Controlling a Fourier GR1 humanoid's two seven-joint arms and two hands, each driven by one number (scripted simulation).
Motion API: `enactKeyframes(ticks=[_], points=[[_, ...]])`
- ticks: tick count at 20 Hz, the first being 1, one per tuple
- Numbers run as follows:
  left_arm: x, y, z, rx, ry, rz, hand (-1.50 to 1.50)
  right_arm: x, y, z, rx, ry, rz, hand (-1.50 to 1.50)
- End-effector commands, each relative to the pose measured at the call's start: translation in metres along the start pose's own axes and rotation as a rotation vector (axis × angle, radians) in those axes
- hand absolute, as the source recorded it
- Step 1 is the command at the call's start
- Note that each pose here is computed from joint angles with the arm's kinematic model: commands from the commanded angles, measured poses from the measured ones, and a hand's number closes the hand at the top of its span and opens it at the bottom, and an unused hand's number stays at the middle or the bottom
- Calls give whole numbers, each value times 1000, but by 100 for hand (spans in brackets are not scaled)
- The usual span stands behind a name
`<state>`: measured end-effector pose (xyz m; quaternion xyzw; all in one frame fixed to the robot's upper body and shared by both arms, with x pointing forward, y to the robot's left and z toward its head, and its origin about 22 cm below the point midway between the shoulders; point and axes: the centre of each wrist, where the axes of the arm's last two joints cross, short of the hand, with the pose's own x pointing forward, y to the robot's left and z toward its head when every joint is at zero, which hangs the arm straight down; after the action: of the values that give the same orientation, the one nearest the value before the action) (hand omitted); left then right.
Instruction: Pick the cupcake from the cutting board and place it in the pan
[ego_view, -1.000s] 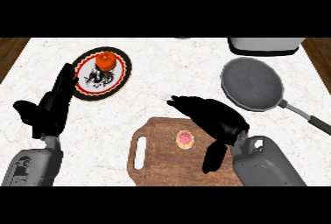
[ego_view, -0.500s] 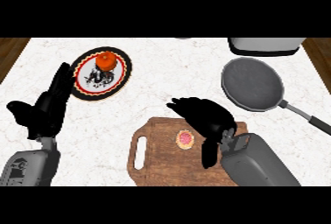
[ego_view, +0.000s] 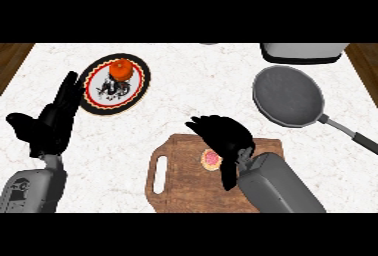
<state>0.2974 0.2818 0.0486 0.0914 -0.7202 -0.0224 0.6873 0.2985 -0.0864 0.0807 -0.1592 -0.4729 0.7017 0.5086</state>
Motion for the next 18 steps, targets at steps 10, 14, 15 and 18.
enactKeyframes(ticks=[10, 14, 15, 18], points=[[-19, -2, 5, 6, 1, -2, 0, -9, 52, -23, 75, 37, 44, -150], [5, 16, -6, -19, -16, -8, 0, -1, 39, -45, 117, -13, 58, 150], [-4, -10, 5, 0, -5, 14, 0, -4, 35, -33, 137, -94, 33, 150], [-5, -8, 1, 7, -10, 3, 0, -2, 41, -36, 109, -108, 108, 150]])
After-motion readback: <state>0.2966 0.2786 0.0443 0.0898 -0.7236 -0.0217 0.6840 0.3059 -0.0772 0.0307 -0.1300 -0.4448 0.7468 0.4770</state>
